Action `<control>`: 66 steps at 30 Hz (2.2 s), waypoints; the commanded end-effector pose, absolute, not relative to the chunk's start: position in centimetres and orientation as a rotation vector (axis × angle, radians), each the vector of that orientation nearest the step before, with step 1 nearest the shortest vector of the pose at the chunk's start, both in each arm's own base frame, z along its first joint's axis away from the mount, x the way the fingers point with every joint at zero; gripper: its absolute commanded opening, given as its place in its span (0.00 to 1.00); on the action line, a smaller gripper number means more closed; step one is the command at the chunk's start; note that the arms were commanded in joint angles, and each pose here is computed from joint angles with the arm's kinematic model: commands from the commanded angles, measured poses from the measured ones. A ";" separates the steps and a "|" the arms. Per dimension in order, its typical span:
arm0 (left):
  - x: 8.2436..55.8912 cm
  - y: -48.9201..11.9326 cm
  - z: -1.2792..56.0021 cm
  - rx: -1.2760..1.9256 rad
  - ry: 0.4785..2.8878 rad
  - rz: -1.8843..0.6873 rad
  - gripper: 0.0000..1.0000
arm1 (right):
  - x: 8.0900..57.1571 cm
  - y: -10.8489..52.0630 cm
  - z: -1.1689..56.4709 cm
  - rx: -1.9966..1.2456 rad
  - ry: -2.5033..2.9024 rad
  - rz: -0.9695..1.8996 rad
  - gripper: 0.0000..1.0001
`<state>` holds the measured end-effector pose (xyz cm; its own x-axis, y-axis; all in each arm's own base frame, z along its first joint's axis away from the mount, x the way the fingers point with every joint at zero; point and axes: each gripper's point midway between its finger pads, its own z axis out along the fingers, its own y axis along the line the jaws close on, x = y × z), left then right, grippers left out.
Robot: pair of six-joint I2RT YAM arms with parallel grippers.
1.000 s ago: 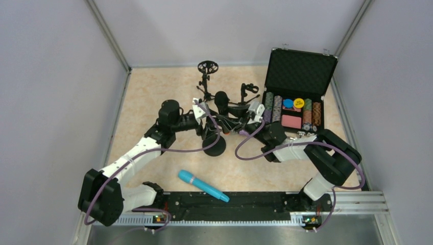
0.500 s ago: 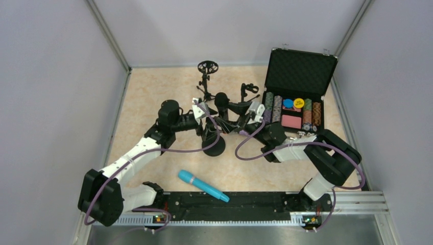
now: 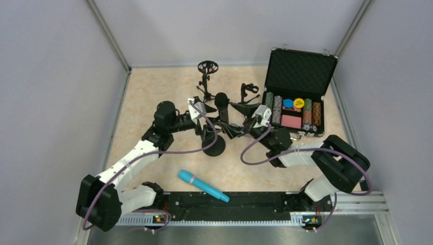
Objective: Attach the microphones to the stand
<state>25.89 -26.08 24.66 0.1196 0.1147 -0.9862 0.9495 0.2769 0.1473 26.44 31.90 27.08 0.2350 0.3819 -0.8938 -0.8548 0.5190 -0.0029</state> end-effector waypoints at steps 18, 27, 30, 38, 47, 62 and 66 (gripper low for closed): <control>25.0 -23.5 31.2 0.898 1.258 -0.857 0.91 | 21.5 25.4 28.9 -0.498 1.016 0.868 0.99; 24.1 -20.9 28.2 0.746 1.397 -0.792 0.93 | 20.7 24.3 26.3 -0.504 1.114 0.871 0.99; 23.7 -20.2 26.4 0.718 1.441 -0.773 0.93 | 20.5 24.6 25.5 -0.522 1.143 0.885 0.99; 23.2 -19.1 21.7 0.683 1.544 -0.740 0.99 | 20.3 24.9 23.9 -0.540 1.195 0.913 0.99; 23.7 -21.0 18.9 0.786 1.531 -0.815 0.99 | 20.1 25.0 22.5 -0.553 1.237 0.924 0.99; 25.2 -23.4 19.5 0.911 1.295 -0.836 0.87 | 20.5 25.5 23.0 -0.566 1.222 0.928 0.99; 25.8 -24.1 19.7 0.938 1.279 -0.854 0.80 | 20.7 25.7 23.2 -0.563 1.220 0.930 0.99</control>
<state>24.94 -22.95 15.90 -0.0442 0.0435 -0.9981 0.8969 0.4418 -0.0204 20.55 25.43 20.74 0.0203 0.2395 -0.9707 -0.8298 0.5456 0.1173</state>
